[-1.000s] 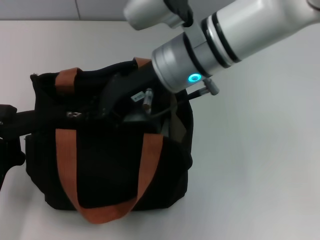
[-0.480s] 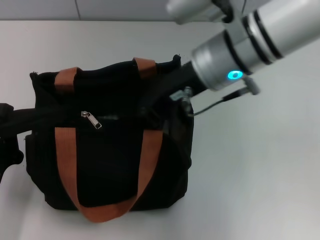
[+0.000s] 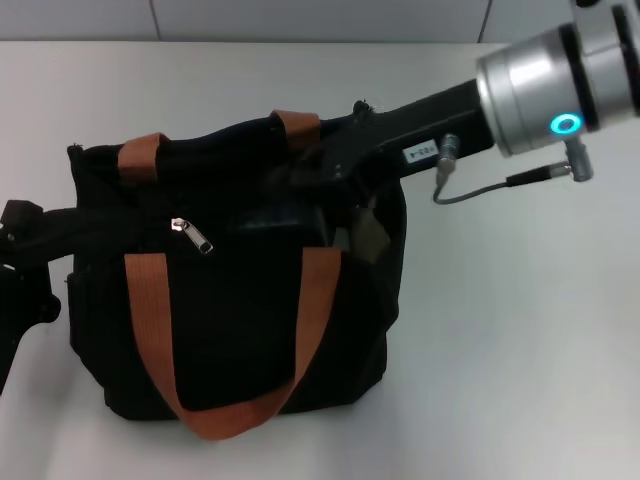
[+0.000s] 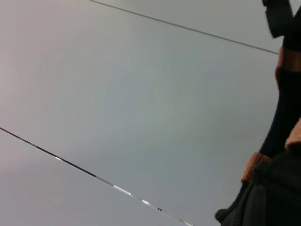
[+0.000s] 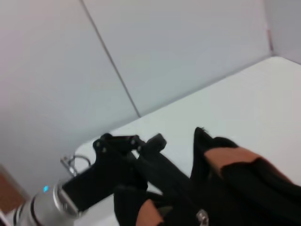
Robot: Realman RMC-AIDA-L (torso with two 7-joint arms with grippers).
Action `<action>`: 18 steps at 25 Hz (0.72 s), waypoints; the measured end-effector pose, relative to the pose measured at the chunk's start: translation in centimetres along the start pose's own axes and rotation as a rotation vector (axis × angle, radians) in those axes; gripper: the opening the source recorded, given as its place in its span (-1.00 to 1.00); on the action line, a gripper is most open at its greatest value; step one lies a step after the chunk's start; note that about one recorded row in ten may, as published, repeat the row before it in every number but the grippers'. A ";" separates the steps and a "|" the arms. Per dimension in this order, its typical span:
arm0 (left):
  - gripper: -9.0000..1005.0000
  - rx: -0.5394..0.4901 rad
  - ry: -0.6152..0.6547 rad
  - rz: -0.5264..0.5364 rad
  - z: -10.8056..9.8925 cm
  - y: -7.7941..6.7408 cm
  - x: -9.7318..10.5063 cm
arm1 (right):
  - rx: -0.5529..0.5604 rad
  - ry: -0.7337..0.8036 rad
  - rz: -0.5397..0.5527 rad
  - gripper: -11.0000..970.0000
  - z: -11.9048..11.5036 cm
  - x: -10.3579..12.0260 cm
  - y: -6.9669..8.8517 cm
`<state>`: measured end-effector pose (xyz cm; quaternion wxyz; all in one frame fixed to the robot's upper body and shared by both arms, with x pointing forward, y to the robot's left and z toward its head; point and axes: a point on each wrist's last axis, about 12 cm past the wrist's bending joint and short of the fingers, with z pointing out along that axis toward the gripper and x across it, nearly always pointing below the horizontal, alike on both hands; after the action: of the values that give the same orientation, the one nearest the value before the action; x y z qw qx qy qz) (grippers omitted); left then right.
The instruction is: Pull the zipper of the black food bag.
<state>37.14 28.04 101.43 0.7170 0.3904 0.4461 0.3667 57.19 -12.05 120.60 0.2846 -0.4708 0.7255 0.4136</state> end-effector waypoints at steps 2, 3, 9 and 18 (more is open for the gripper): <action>-0.96 0.008 0.003 0.003 -0.2 0.0 0.0 | -0.004 0.051 -0.025 -0.94 0.9 -0.7 0.3; -0.96 0.012 0.005 0.003 -0.3 -0.1 0.0 | -0.005 0.078 -0.036 -0.93 1.4 -1.0 0.4; -0.96 0.019 0.023 0.008 -0.9 0.0 0.1 | -0.015 0.193 -0.034 -0.65 4.6 -2.4 0.2; -0.96 0.016 0.012 0.006 -0.7 -0.1 0.0 | -0.044 0.204 -0.030 -0.56 6.7 -3.5 0.7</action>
<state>36.54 28.14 101.16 0.7099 0.3953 0.4525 0.3675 58.15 -4.51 120.33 0.2050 -0.5276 0.7343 0.3748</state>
